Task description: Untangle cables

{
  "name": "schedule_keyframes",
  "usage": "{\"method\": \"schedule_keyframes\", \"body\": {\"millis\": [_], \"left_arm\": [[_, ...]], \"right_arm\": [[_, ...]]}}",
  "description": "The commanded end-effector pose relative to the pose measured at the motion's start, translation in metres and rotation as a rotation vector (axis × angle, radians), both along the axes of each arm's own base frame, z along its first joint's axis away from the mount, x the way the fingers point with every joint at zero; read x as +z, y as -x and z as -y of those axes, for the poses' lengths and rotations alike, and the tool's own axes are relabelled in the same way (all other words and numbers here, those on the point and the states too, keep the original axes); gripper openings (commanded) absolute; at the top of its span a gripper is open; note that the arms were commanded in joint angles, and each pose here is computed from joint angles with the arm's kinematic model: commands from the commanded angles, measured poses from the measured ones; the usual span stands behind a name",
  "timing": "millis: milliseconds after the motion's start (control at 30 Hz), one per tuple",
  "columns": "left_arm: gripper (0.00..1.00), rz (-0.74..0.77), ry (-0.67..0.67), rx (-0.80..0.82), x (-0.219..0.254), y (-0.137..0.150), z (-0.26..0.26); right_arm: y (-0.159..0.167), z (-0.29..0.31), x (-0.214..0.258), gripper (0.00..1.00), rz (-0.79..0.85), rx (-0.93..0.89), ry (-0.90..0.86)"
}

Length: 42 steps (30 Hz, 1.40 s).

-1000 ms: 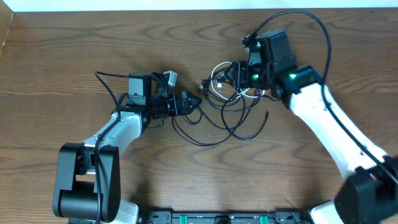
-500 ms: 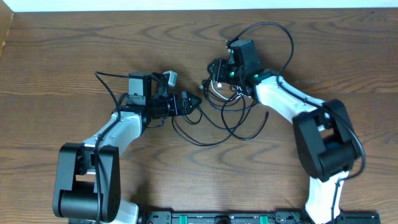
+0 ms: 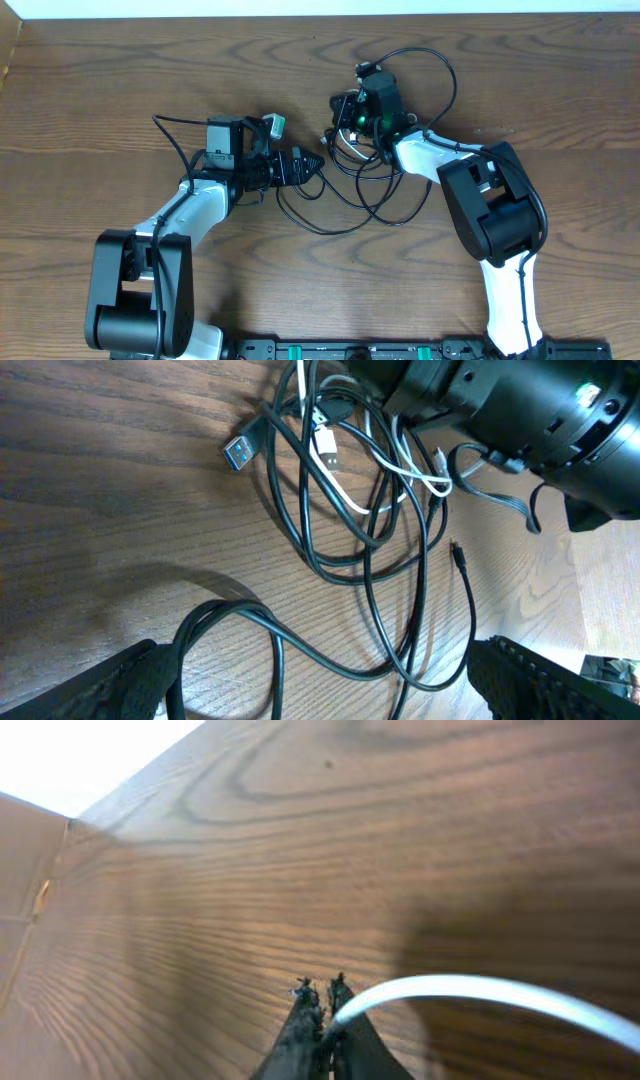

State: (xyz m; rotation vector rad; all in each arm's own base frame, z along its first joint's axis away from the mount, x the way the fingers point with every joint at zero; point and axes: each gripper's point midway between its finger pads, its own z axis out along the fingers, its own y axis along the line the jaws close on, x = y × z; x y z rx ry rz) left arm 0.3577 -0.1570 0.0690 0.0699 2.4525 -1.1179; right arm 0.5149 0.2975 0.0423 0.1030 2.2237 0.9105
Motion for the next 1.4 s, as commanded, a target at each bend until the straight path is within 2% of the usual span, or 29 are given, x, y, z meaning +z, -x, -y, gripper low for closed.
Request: {"method": "schedule_keyframes", "body": {"millis": [0, 167, 467, 567, 733, 800, 867, 1000, 1100, 1167, 1233, 1367], "left_arm": [[0.99, 0.019, -0.004, -0.009, 0.004, -0.002, 0.0], [0.99, 0.019, -0.004, -0.009, 0.004, -0.002, 0.0], [0.99, 0.019, -0.004, -0.009, 0.004, -0.002, 0.0], [0.99, 0.019, -0.004, -0.009, 0.004, -0.002, 0.0], [0.99, 0.019, -0.004, -0.009, 0.004, -0.002, 0.0], [0.99, 0.019, -0.004, -0.009, 0.004, -0.002, 0.0], [0.99, 0.019, -0.004, -0.009, 0.004, -0.002, 0.0], [0.99, 0.019, -0.004, -0.009, 0.004, -0.002, 0.0], [0.99, 0.019, -0.004, -0.009, 0.004, -0.002, 0.0], [0.99, 0.019, -0.004, -0.009, 0.004, -0.002, 0.0], [0.99, 0.019, -0.004, -0.009, 0.004, -0.002, 0.0], [0.99, 0.019, -0.004, -0.009, 0.004, -0.002, 0.0]], "right_arm": [[-0.003, -0.006, 0.029, 0.01, 0.091, 0.039, 0.021], [0.007, -0.002, 0.082, 0.01, 0.163, 0.081, 0.073], [0.042, 0.031, 0.193, 0.01, 0.219, 0.066, 0.076], [0.063, 0.049, 0.238, 0.01, 0.256, 0.054, 0.067], [0.093, 0.065, 0.283, 0.01, 0.323, 0.056, 0.086], [0.1, 0.073, 0.282, 0.01, 0.299, 0.037, 0.108], [0.106, 0.082, 0.261, 0.01, 0.225, 0.013, 0.181], [0.122, 0.102, 0.193, 0.01, 0.017, -0.002, 0.368], [0.143, 0.093, 0.133, 0.01, -0.167, 0.084, 0.433], [0.152, 0.083, 0.109, 0.01, -0.224, 0.145, 0.458], [0.161, 0.064, 0.101, 0.01, -0.201, 0.278, 0.471], [0.157, 0.05, 0.126, 0.01, -0.085, 0.345, 0.475]]}}
